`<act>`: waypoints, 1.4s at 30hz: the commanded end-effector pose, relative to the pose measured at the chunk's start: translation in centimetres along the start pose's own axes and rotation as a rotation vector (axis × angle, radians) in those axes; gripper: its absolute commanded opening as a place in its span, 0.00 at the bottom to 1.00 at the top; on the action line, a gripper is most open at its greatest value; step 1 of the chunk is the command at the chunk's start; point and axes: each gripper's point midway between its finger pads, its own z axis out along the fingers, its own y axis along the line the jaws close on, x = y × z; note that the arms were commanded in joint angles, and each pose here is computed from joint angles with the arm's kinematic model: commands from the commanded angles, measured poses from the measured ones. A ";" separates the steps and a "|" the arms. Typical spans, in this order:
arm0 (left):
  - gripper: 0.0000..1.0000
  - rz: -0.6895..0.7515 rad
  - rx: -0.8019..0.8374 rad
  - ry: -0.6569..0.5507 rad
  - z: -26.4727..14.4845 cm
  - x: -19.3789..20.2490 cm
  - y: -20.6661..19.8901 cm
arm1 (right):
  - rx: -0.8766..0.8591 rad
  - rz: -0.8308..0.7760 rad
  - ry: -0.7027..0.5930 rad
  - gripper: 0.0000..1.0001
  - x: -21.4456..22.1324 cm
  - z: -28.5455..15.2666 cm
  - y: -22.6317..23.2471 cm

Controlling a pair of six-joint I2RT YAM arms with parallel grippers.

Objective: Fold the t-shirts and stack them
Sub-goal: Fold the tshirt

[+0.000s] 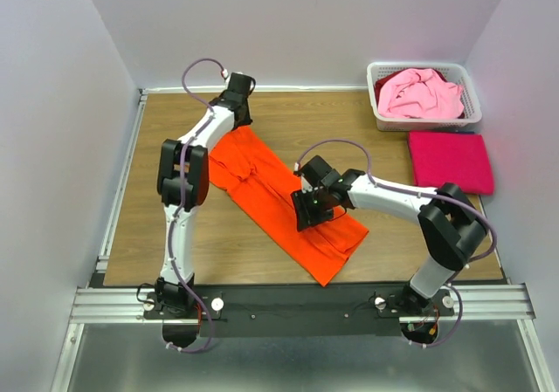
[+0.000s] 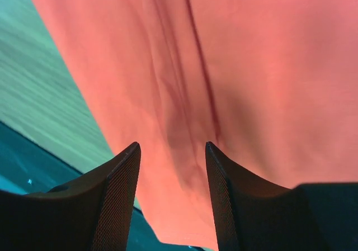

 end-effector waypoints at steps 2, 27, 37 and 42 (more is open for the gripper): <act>0.38 -0.063 -0.018 -0.304 -10.8 -10.1 1.4 | 0.114 -0.051 -0.071 0.57 -1.7 -2.1 -1.4; 0.19 -0.193 -0.081 0.158 -5.1 10.2 11.5 | -0.074 -0.099 0.170 0.37 4.1 0.7 0.2; 0.20 -0.118 -0.105 0.183 -0.8 7.4 10.8 | -0.106 -0.067 0.215 0.37 4.7 2.5 0.7; 0.20 -0.064 -0.141 0.178 2.0 4.8 10.3 | -0.124 -0.007 0.239 0.37 4.8 4.4 1.5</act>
